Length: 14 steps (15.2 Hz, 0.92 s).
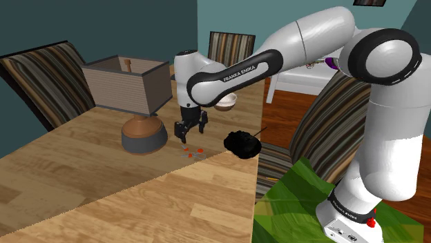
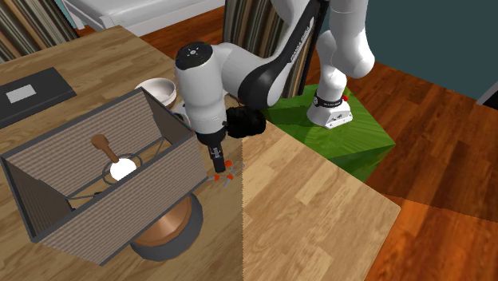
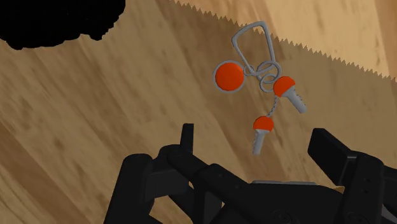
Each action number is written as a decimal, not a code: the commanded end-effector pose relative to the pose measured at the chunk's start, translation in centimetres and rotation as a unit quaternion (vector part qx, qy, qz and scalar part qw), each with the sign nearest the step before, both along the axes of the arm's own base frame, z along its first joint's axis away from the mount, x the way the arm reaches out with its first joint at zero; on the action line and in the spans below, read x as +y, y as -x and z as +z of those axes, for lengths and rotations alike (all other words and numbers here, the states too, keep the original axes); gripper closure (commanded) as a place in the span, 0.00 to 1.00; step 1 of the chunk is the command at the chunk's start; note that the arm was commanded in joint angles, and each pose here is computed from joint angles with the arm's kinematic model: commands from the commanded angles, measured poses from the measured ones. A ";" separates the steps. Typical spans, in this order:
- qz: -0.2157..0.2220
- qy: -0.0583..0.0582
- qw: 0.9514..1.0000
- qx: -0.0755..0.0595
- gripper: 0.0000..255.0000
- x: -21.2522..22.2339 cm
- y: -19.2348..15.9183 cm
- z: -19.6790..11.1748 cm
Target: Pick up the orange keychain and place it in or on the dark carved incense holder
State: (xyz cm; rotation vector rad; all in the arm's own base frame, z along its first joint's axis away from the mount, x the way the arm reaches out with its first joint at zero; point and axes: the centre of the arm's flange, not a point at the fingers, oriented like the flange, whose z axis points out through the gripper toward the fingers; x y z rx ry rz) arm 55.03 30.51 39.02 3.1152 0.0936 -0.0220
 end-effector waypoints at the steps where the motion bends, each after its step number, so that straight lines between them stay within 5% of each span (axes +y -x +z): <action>1: 0.005 -0.001 1.000 0.000 0.00 2.2 -0.8 -1.4; 14: 0.006 -0.001 1.000 -0.001 0.00 2.7 -1.2 -5.7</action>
